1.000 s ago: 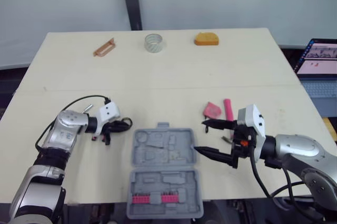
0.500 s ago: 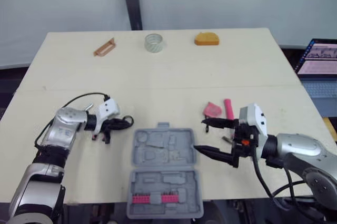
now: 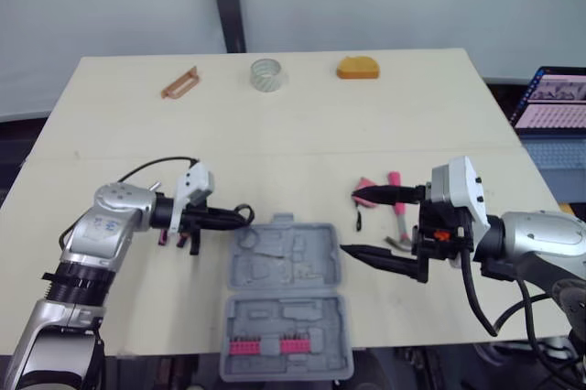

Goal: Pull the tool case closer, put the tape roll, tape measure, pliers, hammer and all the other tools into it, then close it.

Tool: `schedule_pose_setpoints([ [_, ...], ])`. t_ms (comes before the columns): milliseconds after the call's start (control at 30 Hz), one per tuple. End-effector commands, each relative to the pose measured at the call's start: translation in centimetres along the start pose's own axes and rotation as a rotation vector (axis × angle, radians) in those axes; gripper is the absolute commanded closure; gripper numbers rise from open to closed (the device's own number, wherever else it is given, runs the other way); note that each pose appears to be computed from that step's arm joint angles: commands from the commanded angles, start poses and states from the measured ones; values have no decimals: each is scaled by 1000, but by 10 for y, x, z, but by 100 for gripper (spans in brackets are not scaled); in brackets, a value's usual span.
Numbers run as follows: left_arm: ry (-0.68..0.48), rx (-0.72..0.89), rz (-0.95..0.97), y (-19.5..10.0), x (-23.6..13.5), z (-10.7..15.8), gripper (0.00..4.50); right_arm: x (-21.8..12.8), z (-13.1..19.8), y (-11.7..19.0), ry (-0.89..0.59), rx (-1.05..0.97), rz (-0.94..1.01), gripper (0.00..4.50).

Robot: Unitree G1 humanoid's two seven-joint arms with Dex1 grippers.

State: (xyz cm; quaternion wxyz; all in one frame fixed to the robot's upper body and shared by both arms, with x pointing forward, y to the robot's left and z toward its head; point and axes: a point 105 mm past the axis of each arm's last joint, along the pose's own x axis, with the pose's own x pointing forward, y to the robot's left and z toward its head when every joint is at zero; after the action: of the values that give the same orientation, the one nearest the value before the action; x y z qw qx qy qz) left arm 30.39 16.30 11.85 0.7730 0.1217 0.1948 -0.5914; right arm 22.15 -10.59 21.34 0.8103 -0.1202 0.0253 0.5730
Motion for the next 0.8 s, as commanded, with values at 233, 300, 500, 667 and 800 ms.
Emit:
schedule_pose_setpoints([
  [233,-4,15,10,-7,5,-1,427,2,7,4,-18,-22,6,0],
  [300,-8,4,10,-7,7,-3,427,2,6,4,-19,-21,6,0],
  [500,-2,-22,26,-4,11,-12,427,3,6,5,-21,-16,4,0],
  [667,-5,-49,30,-4,13,-18,427,4,6,6,-23,-12,1,0],
  [800,-16,-77,34,-3,15,-20,427,4,6,6,-24,-8,1,0],
])
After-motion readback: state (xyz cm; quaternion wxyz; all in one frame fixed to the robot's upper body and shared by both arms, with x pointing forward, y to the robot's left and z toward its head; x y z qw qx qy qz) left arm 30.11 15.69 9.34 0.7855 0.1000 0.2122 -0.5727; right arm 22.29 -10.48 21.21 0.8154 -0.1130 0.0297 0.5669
